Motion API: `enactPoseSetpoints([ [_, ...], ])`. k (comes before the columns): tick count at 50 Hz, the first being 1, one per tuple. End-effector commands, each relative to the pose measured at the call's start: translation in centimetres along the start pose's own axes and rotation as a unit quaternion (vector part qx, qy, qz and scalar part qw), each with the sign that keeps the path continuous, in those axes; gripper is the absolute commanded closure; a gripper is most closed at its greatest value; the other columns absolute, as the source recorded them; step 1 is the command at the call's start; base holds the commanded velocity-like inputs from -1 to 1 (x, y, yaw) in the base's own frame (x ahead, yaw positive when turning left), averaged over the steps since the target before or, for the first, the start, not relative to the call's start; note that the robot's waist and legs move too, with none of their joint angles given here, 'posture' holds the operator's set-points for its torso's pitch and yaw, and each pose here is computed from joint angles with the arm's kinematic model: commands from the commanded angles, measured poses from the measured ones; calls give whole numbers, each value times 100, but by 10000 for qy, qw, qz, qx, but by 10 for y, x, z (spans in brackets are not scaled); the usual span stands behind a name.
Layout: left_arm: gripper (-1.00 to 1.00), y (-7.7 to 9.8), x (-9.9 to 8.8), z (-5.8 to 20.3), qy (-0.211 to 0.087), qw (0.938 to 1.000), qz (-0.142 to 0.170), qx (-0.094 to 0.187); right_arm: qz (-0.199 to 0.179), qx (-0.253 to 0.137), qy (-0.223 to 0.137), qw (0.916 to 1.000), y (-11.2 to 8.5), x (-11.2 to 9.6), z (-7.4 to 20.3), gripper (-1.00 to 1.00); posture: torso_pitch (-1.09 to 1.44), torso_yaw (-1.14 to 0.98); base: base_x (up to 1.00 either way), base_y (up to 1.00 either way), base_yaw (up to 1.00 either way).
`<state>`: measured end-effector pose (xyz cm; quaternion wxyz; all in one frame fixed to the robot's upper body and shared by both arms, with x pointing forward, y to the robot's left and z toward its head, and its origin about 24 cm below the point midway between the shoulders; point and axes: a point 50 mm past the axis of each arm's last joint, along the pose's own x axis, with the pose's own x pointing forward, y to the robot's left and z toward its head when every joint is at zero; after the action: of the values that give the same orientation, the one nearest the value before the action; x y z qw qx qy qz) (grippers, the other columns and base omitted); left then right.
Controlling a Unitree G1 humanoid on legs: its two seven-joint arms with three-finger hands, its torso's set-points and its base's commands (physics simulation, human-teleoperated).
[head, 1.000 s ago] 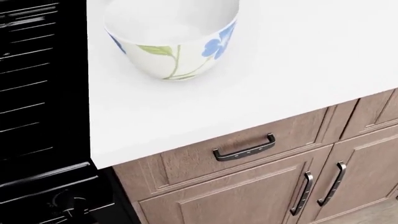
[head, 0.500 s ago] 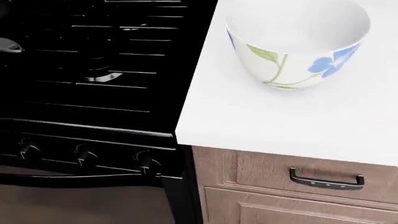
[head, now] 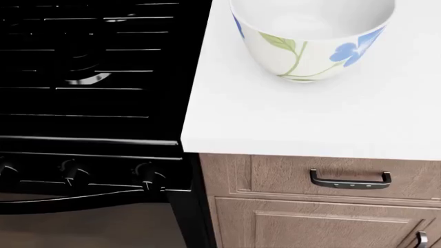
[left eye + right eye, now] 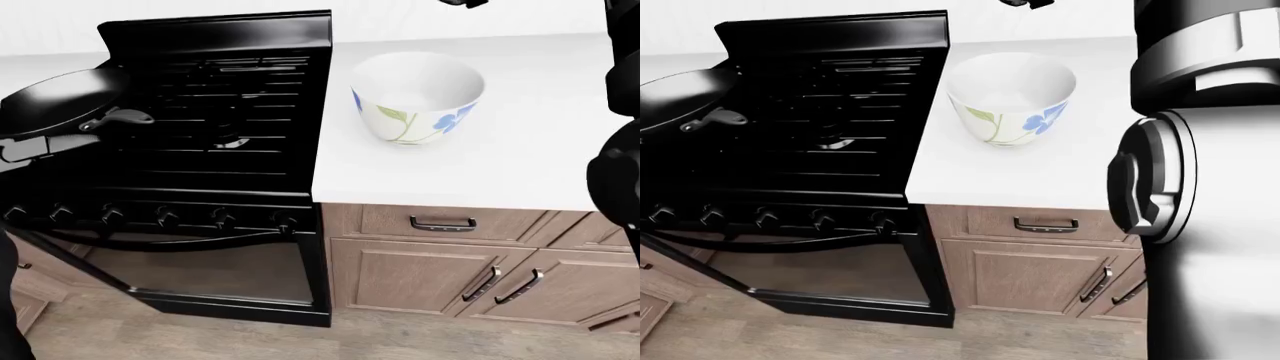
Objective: Pick the asparagus from the pan and place it in the bowl.
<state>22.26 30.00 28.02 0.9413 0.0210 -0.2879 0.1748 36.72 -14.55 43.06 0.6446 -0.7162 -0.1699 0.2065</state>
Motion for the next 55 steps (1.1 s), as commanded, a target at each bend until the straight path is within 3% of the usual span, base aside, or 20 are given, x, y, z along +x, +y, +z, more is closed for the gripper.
enactPoseSetpoints([
  [1, -100, 0, 1, 16, -402, 9992, 0, 57, -448, -147, -37, 9989, -22, -10, 7, 100, 0, 0, 0, 0, 0],
  [42, -100, 0, 1, 17, -403, 9992, -12, 52, -426, -34, -120, 9990, -25, -12, 9, 100, 0, 0, 17, -5, 0],
  [55, -100, 0, 1, 14, -374, 9993, -18, 59, -334, -431, -78, 9985, -17, -9, 8, 100, 0, 0, 0, 0, 0],
])
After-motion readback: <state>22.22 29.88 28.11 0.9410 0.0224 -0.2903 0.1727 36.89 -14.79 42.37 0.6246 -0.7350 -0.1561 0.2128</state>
